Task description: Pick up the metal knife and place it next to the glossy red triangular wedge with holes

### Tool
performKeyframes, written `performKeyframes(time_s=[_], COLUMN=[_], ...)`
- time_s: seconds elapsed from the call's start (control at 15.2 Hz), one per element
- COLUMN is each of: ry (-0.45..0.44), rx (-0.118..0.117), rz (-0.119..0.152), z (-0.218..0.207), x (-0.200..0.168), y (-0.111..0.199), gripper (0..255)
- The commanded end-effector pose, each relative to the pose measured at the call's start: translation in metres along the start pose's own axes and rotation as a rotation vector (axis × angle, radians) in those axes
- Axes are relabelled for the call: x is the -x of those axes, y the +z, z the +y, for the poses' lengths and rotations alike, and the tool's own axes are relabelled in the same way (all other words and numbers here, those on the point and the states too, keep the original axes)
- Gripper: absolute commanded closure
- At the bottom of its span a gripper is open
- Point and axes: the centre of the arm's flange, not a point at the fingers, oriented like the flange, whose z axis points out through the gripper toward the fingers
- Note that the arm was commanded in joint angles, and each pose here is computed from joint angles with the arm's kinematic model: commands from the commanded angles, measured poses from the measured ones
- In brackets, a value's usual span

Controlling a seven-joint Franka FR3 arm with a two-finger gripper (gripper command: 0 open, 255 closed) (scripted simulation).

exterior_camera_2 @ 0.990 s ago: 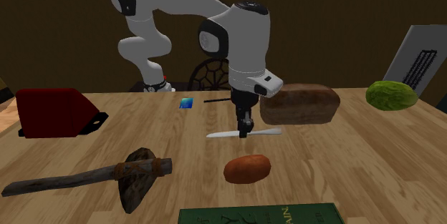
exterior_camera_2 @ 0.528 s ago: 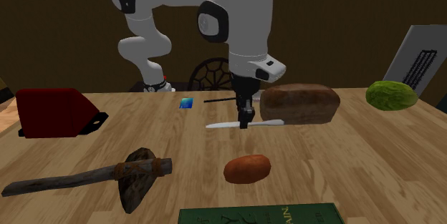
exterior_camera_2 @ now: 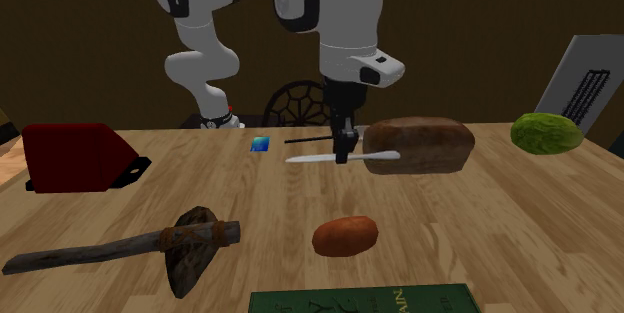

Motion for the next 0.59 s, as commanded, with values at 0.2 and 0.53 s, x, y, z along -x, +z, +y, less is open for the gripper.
performKeyframes(time_s=[0.2, 0.53], ry=[0.0, 0.0], rx=[0.0, 0.0], rz=[0.0, 0.0], z=[0.0, -0.001], x=[-0.001, -0.001], y=[-0.025, -0.052], gripper=[255, 255])
